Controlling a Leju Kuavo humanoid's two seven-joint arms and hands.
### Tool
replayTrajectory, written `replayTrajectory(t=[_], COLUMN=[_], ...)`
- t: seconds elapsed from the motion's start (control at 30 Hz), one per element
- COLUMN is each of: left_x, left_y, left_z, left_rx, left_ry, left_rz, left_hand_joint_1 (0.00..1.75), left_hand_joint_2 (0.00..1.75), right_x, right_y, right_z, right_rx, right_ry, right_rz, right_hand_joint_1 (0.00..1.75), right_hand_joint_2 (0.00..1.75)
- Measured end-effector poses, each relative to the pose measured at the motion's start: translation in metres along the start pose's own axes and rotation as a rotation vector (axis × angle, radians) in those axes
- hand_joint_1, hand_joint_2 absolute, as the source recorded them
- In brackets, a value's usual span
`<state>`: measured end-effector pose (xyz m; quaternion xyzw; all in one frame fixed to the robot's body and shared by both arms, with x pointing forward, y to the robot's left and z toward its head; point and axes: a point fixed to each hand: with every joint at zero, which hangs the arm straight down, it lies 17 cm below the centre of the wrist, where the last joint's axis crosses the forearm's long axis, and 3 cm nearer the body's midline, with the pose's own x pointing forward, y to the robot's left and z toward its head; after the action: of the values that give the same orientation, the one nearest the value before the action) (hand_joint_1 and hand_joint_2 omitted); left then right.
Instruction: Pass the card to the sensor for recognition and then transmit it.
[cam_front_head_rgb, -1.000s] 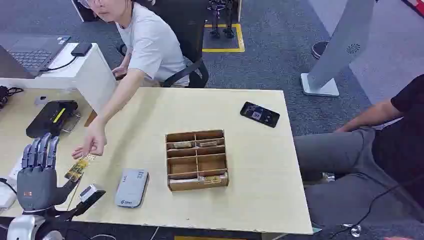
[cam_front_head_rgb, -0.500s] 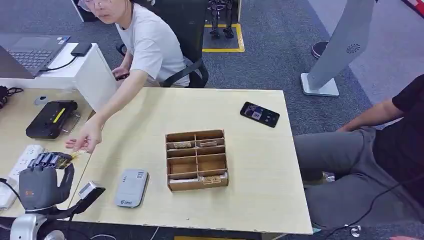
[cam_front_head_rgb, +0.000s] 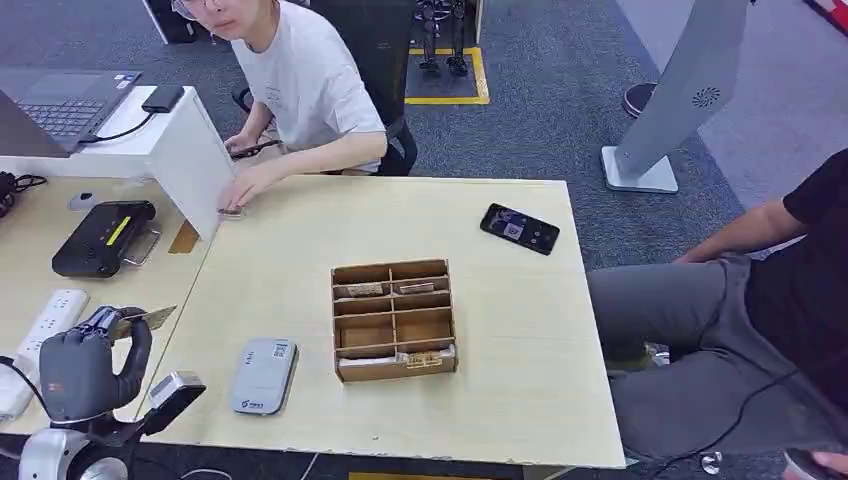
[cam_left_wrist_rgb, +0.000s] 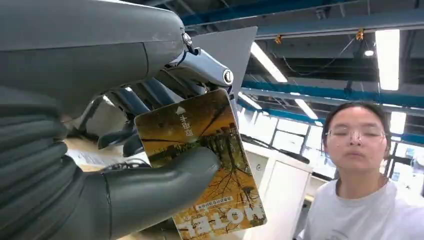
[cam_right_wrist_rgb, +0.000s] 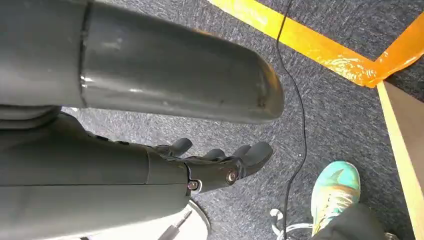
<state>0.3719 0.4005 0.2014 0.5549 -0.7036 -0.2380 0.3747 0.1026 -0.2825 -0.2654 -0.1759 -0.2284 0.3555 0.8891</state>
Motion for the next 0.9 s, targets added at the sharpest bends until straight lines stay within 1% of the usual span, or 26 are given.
replayTrajectory(t=[0.2, 0.27, 0.33, 0.37, 0.4, 0.43, 0.47, 0.57, 0.7, 0.9], left_x=[0.002, -0.004, -0.01, -0.006, 0.007, 0.021, 0.03, 0.04, 0.05, 0.047], left_y=[0.001, -0.004, -0.031, -0.056, -0.075, -0.084, -0.088, -0.087, -0.091, -0.098], left_z=[0.0, 0.0, 0.004, 0.013, 0.023, 0.029, 0.032, 0.031, 0.037, 0.041], left_rx=[0.009, -0.019, -0.138, -0.259, -0.372, -0.438, -0.473, -0.488, -0.521, -0.512], left_ry=[0.008, 0.061, 0.176, 0.264, 0.296, 0.301, 0.305, 0.313, 0.36, 0.421], left_rz=[0.022, 0.108, 0.302, 0.484, 0.612, 0.7, 0.754, 0.829, 0.939, 0.884], left_hand_joint_1=[1.75, 1.75, 1.75, 1.75, 1.75, 1.75, 1.75, 1.75, 1.75, 1.75], left_hand_joint_2=[1.75, 1.75, 1.75, 1.75, 1.75, 1.75, 1.75, 1.75, 1.75, 1.75], right_x=[-0.001, -0.003, -0.005, -0.004, -0.003, -0.004, -0.004, -0.008, -0.006, -0.003], right_y=[0.001, 0.001, 0.005, 0.008, 0.011, 0.012, 0.012, 0.009, 0.003, -0.001], right_z=[0.001, 0.001, 0.003, 0.004, 0.006, 0.007, 0.008, 0.011, 0.01, 0.01], right_rx=[0.001, 0.0, 0.012, 0.024, 0.035, 0.042, 0.042, 0.027, 0.001, -0.027], right_ry=[0.0, 0.003, 0.015, 0.018, 0.018, 0.02, 0.021, 0.031, 0.026, 0.021], right_rz=[0.003, 0.0, -0.014, -0.023, -0.028, -0.03, -0.029, -0.026, -0.024, -0.026], right_hand_joint_1=[0.0, 0.0, 0.0, 0.0, 0.0, 0.0, 0.0, 0.0, 0.0, 0.0], right_hand_joint_2=[0.0, 0.0, 0.0, 0.0, 0.0, 0.0, 0.0, 0.0, 0.0, 0.0])
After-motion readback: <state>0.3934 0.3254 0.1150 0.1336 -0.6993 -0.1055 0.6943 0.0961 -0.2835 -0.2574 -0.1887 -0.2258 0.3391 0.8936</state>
